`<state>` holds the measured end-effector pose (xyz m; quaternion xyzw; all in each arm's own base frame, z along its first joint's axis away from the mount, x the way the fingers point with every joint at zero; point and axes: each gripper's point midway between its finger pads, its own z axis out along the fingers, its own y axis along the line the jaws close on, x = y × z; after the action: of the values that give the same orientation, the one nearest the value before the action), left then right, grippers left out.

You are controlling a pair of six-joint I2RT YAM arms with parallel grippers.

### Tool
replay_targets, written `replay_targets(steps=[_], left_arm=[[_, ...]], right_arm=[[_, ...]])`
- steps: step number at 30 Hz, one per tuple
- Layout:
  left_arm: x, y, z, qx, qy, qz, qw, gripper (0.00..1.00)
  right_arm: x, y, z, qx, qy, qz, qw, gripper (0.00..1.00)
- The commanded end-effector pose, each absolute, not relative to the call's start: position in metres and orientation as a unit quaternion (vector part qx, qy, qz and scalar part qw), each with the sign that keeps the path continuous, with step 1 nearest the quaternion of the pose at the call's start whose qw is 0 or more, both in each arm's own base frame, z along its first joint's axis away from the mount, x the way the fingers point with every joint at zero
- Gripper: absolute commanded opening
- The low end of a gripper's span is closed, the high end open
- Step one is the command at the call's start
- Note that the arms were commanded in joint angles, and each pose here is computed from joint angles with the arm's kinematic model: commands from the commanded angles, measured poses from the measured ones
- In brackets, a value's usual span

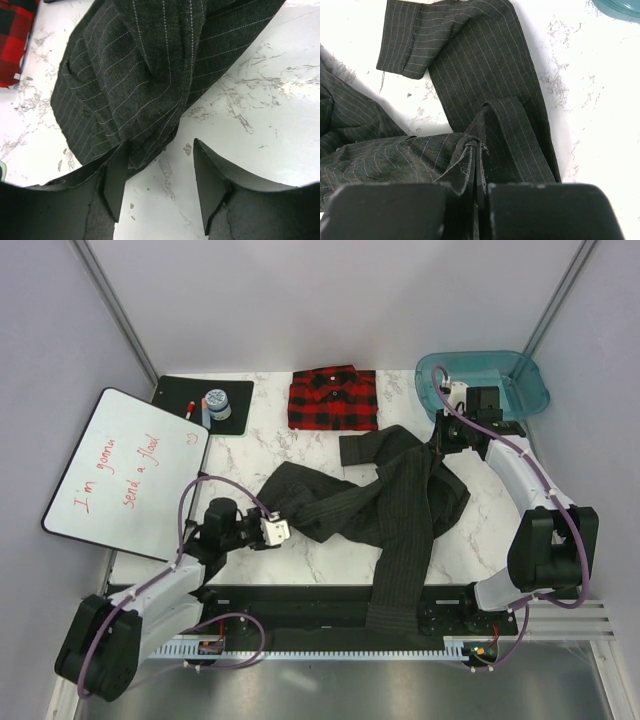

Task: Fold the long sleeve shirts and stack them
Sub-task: Flatten the shirt out

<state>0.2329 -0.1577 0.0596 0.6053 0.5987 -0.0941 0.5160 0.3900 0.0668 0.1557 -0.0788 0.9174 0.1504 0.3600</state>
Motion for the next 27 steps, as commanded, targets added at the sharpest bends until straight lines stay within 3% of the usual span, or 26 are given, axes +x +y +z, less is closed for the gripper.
replay_targets(steps=[1,6,10,11,12,15,18,20,21,23,24,27], left_arm=[[0.264,-0.168,0.088,0.601,0.562,-0.067,0.564,0.59],[0.273,-0.169,0.101,0.587,0.566,-0.060,0.576,0.50],[0.271,-0.168,0.110,0.579,0.566,-0.063,0.583,0.36],[0.268,-0.169,0.114,0.583,0.560,-0.065,0.584,0.31],[0.266,-0.172,0.119,0.590,0.554,-0.072,0.583,0.18],[0.269,-0.165,0.127,0.581,0.576,-0.063,0.572,0.02],[0.289,-0.148,0.149,0.537,0.633,-0.035,0.556,0.02],[0.286,-0.135,0.145,0.513,0.697,-0.047,0.499,0.02],[0.304,-0.132,0.176,0.496,0.707,-0.036,0.503,0.02],[0.304,-0.123,0.186,0.474,0.745,-0.046,0.467,0.02],[0.315,-0.117,0.217,0.443,0.752,-0.042,0.487,0.02],[0.313,-0.107,0.232,0.430,0.765,-0.033,0.478,0.02]], right_arm=[[0.400,0.066,0.173,-0.081,0.907,0.156,0.384,0.00],[0.399,0.068,0.177,-0.085,0.904,0.163,0.385,0.00],[0.396,0.069,0.179,-0.087,0.903,0.168,0.387,0.00],[0.395,0.071,0.181,-0.089,0.901,0.173,0.387,0.00],[0.395,0.072,0.183,-0.090,0.900,0.176,0.389,0.00],[0.392,0.075,0.200,-0.099,0.889,0.186,0.407,0.00],[0.393,0.068,0.235,-0.098,0.868,0.192,0.447,0.00],[0.395,0.066,0.259,-0.100,0.854,0.192,0.474,0.00],[0.394,0.067,0.288,-0.109,0.836,0.197,0.501,0.00],[0.390,0.070,0.317,-0.121,0.815,0.200,0.530,0.00],[0.384,0.071,0.342,-0.130,0.797,0.197,0.556,0.00],[0.368,0.072,0.366,-0.138,0.775,0.192,0.585,0.00]])
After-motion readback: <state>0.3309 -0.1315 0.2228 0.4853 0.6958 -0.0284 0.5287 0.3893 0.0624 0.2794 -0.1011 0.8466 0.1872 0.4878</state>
